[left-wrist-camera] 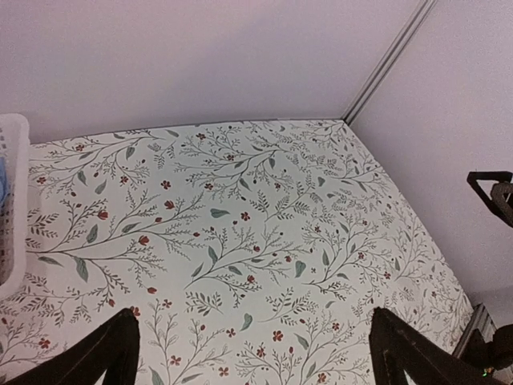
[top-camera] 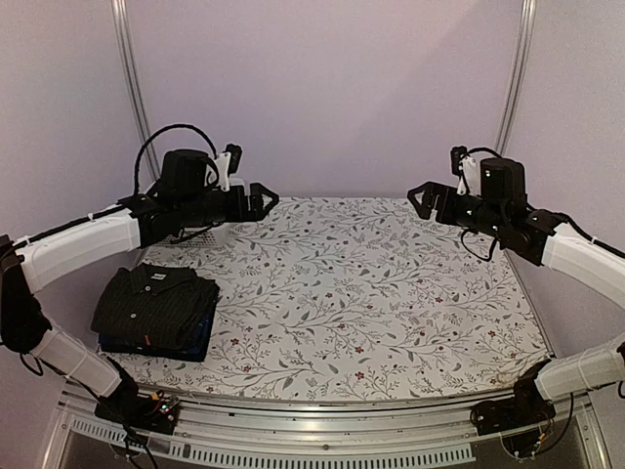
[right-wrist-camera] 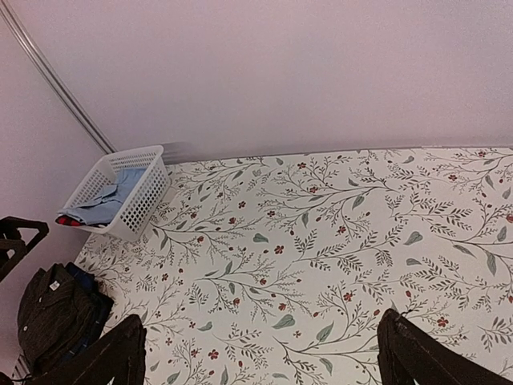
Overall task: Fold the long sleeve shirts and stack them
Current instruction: Pick up the crumpled shirt from the bin.
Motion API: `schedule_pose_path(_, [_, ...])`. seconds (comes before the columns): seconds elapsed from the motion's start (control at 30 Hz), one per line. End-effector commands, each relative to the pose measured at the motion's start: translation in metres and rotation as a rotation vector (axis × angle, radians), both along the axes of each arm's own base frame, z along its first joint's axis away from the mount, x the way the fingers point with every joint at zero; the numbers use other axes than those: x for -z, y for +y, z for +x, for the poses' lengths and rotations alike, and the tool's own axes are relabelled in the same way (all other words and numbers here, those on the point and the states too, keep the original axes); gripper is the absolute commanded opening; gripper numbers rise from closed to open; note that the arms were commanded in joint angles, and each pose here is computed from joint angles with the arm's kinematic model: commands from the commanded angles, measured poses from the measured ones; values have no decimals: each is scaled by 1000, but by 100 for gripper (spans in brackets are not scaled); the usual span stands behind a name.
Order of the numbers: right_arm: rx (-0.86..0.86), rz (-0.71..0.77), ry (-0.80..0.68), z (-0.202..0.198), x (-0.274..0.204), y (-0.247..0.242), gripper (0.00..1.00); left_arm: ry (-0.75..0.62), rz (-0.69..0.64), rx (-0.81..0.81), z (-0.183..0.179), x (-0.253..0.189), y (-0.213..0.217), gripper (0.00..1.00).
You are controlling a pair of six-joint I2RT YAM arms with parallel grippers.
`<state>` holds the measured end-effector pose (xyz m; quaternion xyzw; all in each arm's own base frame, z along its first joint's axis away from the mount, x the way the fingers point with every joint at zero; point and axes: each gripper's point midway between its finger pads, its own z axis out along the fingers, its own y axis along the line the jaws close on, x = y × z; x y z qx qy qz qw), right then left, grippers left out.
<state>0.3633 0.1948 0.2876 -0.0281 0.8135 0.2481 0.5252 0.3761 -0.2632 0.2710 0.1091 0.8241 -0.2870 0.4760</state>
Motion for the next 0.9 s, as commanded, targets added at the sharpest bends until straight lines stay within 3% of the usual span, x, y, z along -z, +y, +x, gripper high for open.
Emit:
schedule_pose_path(0.0, [18, -5, -31, -2, -6, -5, 99, -23, -12, -25, 2, -6, 8, 100])
schedule_pose_path(0.27, [11, -11, -18, -2, 0, -3, 99, -10, -8, -29, 2, -2, 9, 100])
schedule_pose_path(0.4, [2, -22, -8, -1, 3, -2, 99, 39, 29, -104, 4, 11, 23, 100])
schedule_pose_path(0.67, [-31, -43, 12, 2, 13, 6, 99, 298, 108, -431, 33, 67, 110, 100])
schedule_pose_path(0.87, [-75, -44, 31, 1, 18, 13, 99, 368, 157, -634, 71, 89, 177, 100])
